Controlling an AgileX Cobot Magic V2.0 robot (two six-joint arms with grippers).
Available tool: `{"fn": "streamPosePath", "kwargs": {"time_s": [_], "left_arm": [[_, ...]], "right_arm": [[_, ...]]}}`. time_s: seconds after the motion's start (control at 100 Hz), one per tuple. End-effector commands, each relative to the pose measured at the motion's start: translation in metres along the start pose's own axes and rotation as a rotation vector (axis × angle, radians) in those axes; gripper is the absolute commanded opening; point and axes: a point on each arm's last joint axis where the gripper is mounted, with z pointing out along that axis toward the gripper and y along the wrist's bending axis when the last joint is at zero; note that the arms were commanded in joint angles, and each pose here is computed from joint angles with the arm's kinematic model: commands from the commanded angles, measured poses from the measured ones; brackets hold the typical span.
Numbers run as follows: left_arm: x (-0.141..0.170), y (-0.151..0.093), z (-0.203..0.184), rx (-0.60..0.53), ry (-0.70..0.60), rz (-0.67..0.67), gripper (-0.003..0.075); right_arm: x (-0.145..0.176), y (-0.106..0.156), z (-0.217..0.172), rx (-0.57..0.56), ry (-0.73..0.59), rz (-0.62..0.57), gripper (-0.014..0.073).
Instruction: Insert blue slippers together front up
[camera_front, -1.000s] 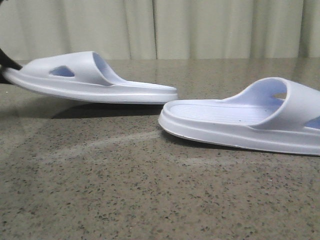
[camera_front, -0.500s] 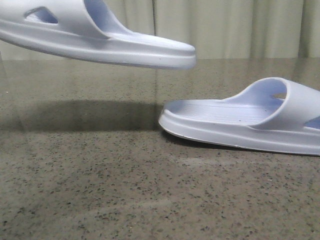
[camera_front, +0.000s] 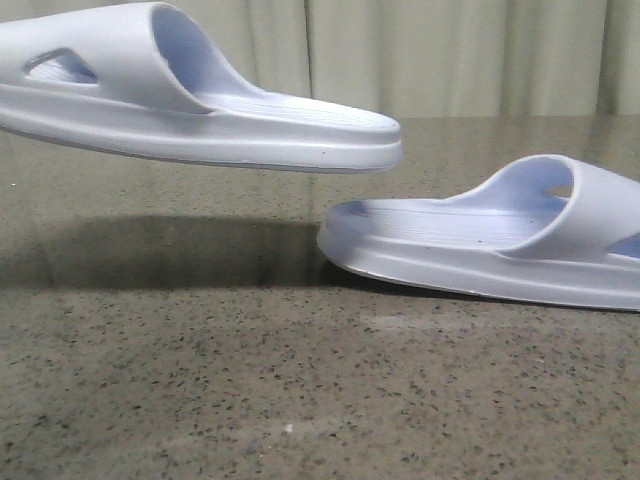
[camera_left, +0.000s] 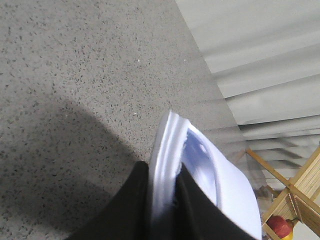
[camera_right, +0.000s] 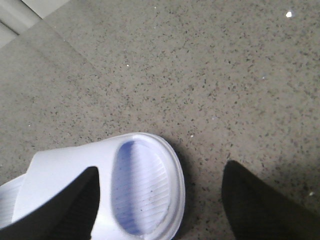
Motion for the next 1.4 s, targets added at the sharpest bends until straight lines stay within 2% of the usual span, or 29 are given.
{"fn": "streamPosePath", "kwargs": {"time_s": [0.0,0.56,1.09,1.39], "left_arm": [[-0.002,-0.013,-0.004,0.057,-0.005,-0.019,0.0019],[-0.002,-0.012,-0.004,0.054,-0.004,-0.009,0.0019],[-0.002,-0.012,-0.004,0.055,-0.002,-0.009,0.0019],[-0.002,-0.013,-0.004,0.058,-0.002,-0.016,0.0019]], "right_arm": [[-0.013,0.003,0.004,-0.005,-0.062,0.01,0.0444],[-0.008,-0.004,0.035,0.067,0.047,0.025,0.0444],[-0.004,-0.007,0.049,0.093,0.106,0.074,0.044],[0.0,-0.007,0.049,0.092,0.142,0.113,0.0294]]}}
